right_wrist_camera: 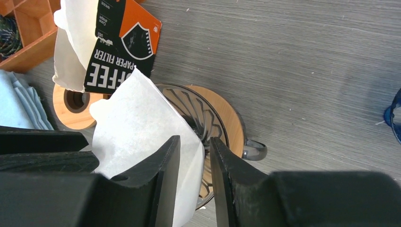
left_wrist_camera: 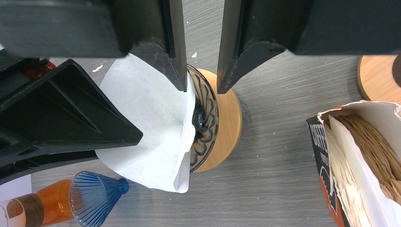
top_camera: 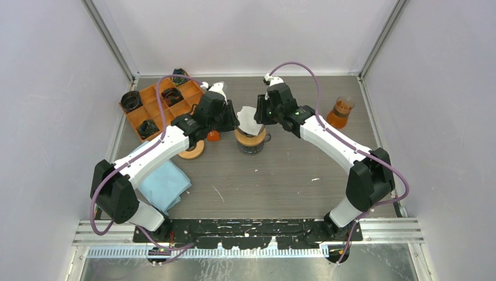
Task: Place the coffee filter in the dripper
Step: Place the coffee filter in the coffee dripper, then adjust the coffee filter in the coffee dripper.
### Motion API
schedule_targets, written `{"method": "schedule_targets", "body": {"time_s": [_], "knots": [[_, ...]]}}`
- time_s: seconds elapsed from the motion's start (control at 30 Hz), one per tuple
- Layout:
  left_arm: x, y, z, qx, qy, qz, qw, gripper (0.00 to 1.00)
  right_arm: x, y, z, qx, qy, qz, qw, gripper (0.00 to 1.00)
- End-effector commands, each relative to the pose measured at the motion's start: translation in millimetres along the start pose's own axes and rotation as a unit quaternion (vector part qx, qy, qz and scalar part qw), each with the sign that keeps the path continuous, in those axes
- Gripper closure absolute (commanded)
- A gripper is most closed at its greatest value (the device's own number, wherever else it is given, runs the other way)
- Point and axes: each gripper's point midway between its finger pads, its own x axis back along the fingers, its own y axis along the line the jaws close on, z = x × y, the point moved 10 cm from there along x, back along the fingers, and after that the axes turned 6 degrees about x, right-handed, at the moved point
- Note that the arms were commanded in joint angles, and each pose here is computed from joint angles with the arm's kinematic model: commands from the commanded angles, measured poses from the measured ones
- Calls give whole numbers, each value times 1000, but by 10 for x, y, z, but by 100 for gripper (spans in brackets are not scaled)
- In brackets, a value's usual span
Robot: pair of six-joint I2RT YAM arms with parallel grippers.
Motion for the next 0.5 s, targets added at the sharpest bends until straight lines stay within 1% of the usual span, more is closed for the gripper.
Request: {"method": "schedule_targets", "body": {"time_s": [0.0,0.23,0.4,0.47], "knots": [[59,-108,-175,-4,-22,18,1000,68,251,28,-282,8,-57,3,998,66],[38,-122,-204,-10,-23,15,1000,59,216,23,-249,11,-50,1,999,86],[-40,-118,-205,-18,-16,4,1000,55,153,20,-209,12,-39,-3,999,93],[-68,-111,-203,-20,-14,-1,1000,54,127,22,-192,13,-34,-3,999,95]]}}
